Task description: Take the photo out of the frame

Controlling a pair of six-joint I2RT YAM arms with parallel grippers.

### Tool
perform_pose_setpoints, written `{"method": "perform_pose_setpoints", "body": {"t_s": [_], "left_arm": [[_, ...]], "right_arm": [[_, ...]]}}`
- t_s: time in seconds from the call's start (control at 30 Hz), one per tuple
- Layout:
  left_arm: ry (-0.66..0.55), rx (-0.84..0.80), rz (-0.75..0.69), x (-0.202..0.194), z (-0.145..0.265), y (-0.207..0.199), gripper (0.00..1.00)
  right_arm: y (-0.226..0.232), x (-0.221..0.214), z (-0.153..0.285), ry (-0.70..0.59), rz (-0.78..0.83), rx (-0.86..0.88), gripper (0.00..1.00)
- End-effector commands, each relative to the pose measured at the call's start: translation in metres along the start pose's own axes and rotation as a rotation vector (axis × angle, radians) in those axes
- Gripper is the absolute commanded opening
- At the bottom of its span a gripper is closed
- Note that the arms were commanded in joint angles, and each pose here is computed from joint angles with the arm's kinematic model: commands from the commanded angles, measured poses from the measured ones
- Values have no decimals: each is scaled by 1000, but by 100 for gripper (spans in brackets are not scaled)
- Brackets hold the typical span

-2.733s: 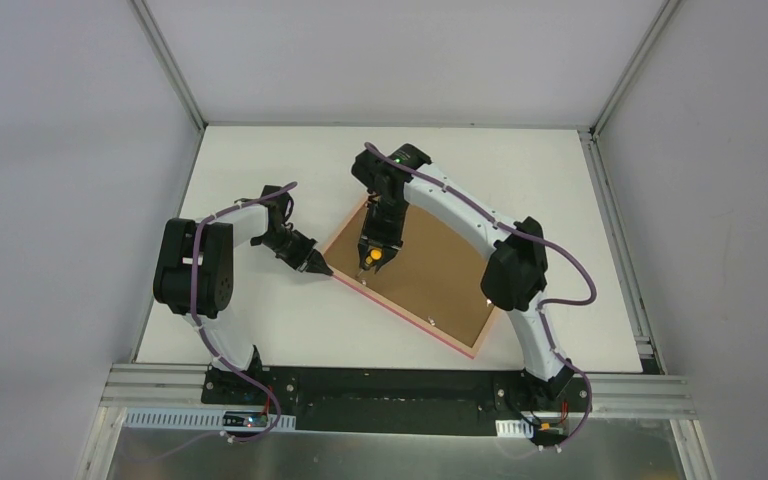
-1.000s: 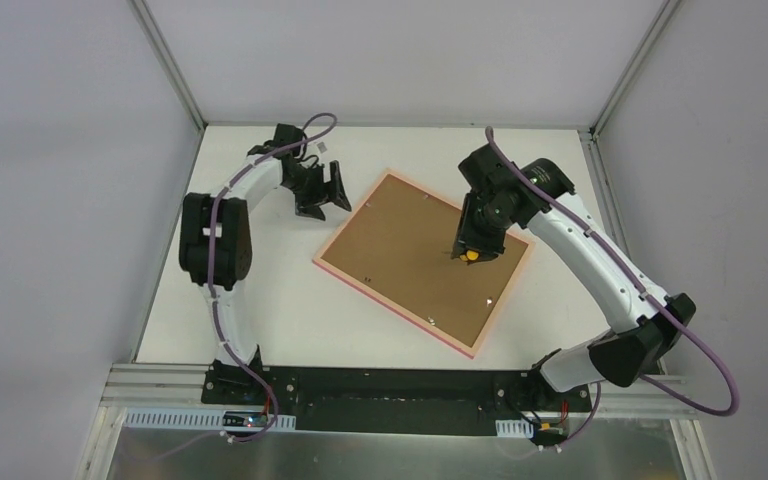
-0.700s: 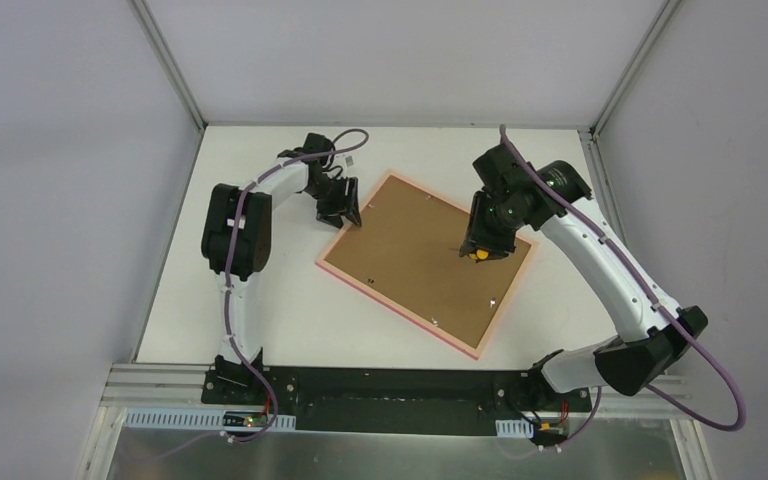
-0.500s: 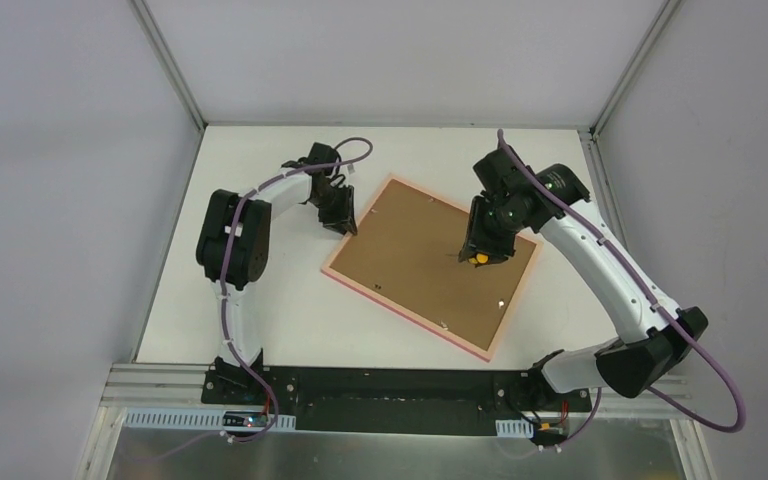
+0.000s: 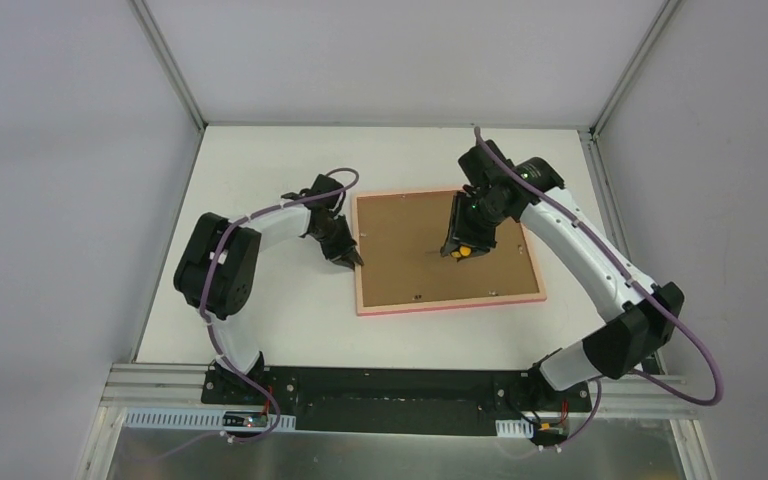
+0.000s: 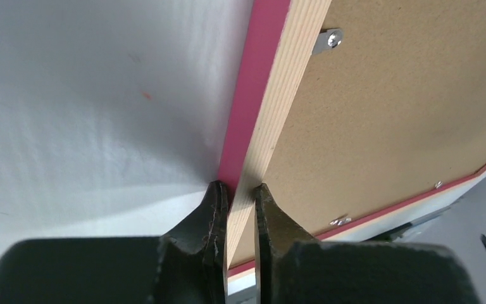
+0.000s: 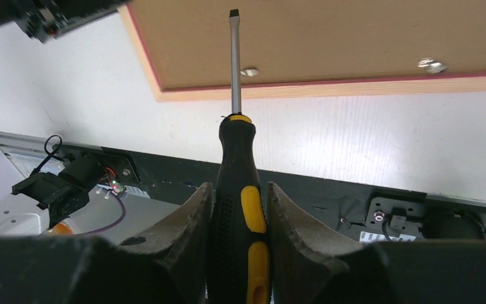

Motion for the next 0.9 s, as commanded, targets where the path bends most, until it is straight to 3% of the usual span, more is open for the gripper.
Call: {"method": "perform_pose_setpoints", "body": {"t_s": [0.0,0.3,0.43,0.53,0.7,0.87], "left_arm": [[190,55,250,-61,-6,-3,0],[243,36,395,-103,3,-4,1],[197,-27,355,-103,20,-7,41],[140,-87,326,-88,36,-6,61],[40,-164,308,-44,57,10,75],[-6,-213,321,4,65,20,76]], "right_arm": [[25,12,-22,28,-39,81,0],[72,50,-58,24,-116,171,0],[86,53,-68,56,-134,192,0],[94,45,-71,90,-131,201,0],[107,22,-69,93,-48,199,0],[113,1,-79,80,15,151,0]]}}
Point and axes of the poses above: each gripper's point midway between its finger pads, its own z axis back along the fingers, its own y axis along the line the jaws close on, x = y × z, the point moved 3 cm from there along z, back along the fingers, and after that the axes turned 5 degrees about -z, right-handed, at the moved point
